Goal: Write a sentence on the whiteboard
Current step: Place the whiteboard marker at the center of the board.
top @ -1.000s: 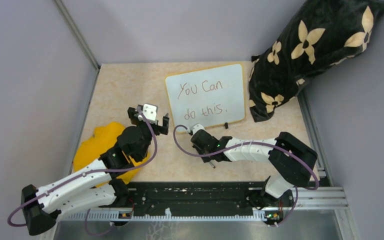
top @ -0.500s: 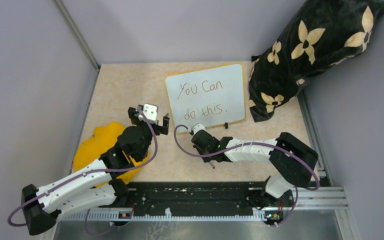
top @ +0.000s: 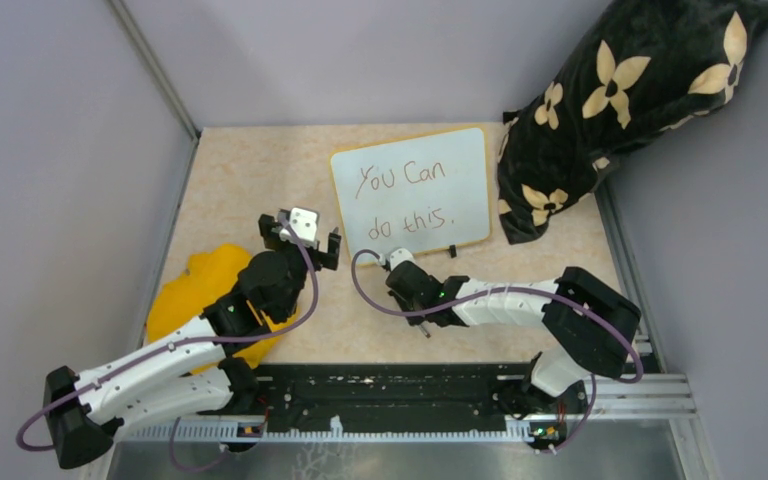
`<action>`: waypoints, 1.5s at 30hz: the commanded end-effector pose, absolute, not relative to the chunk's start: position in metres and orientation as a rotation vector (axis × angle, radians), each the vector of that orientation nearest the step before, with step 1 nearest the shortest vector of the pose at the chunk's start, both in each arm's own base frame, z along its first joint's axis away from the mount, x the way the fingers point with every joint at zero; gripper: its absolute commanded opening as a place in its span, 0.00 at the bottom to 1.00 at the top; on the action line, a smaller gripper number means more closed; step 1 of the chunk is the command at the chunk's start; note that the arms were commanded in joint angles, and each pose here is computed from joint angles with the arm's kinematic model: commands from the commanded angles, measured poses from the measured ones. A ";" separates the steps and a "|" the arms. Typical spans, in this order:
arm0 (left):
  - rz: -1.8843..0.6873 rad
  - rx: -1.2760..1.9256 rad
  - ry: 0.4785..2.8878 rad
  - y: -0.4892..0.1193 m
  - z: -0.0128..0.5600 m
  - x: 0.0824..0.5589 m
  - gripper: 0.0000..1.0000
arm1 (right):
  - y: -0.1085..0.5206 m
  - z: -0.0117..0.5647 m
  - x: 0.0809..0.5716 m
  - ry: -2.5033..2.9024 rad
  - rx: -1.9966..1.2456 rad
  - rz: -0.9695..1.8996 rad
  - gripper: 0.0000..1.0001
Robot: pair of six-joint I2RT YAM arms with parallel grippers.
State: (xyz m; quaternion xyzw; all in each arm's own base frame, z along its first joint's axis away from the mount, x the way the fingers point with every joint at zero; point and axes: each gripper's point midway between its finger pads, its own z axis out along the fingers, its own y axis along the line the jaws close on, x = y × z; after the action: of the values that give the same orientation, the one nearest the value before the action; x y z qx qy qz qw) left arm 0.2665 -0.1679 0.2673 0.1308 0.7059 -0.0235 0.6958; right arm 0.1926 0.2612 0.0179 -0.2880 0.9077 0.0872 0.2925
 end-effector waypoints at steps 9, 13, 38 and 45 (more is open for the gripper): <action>-0.044 0.290 1.566 -0.169 0.267 0.268 0.99 | 0.261 0.023 0.194 2.402 -0.754 0.250 0.29; -0.044 0.293 1.565 -0.169 0.266 0.268 0.99 | 0.264 0.028 0.196 2.387 -0.748 0.269 0.36; -0.035 0.269 1.550 -0.163 0.271 0.267 0.99 | 0.271 0.056 0.206 2.295 -0.674 0.340 0.61; -0.023 0.259 1.557 -0.161 0.269 0.268 0.99 | 0.270 0.058 0.204 2.287 -0.659 0.360 0.61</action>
State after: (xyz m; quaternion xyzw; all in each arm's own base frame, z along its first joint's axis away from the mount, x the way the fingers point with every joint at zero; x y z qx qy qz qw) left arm 0.2671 -0.1648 0.2659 0.1263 0.7047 -0.0166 0.6980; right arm 0.1956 0.2628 0.0393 -0.2755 0.8965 0.1174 0.3265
